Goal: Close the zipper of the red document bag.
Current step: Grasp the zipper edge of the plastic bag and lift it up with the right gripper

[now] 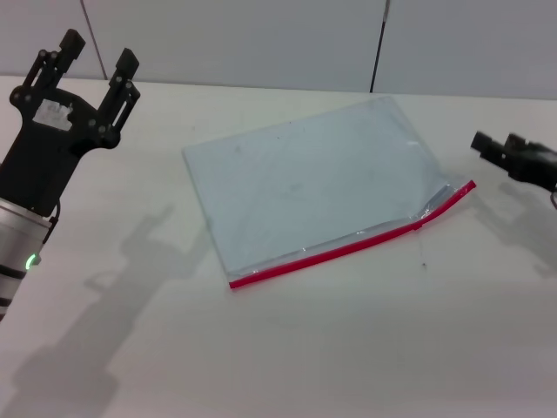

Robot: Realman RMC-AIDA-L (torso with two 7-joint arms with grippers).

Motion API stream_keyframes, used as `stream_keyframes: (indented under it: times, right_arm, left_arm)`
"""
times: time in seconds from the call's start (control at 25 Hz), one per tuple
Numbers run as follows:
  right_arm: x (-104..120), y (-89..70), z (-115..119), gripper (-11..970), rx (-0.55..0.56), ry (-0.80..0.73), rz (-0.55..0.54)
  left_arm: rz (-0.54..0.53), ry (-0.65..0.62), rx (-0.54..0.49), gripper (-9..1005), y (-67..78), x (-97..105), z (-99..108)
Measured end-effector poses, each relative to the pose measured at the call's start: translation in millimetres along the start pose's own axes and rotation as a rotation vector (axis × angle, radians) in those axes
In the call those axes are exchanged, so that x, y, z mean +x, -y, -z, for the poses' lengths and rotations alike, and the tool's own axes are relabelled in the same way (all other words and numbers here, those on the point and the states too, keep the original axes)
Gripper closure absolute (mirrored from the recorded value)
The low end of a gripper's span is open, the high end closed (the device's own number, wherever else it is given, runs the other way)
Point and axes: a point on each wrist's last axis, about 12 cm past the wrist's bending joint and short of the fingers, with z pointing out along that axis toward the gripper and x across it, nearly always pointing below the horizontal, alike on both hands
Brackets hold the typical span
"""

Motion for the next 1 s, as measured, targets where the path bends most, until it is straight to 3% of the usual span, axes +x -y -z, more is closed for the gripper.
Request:
stream_keyframes:
  times: [0.52, 1.0]
  right_arm:
    - [13.3, 2.4, -7.3, 235, 0.05, -0.179, -0.008]
    - [17.3, -21.2, -31.8, 240, -0.012, -0.274, 0.018]
  left_arm:
    - [-0.001, 0.001, 0.002, 332, -0.2, -0.1, -0.5]
    - [0.002, 0.004, 0.005, 331, 0.8, -0.2, -2.3]
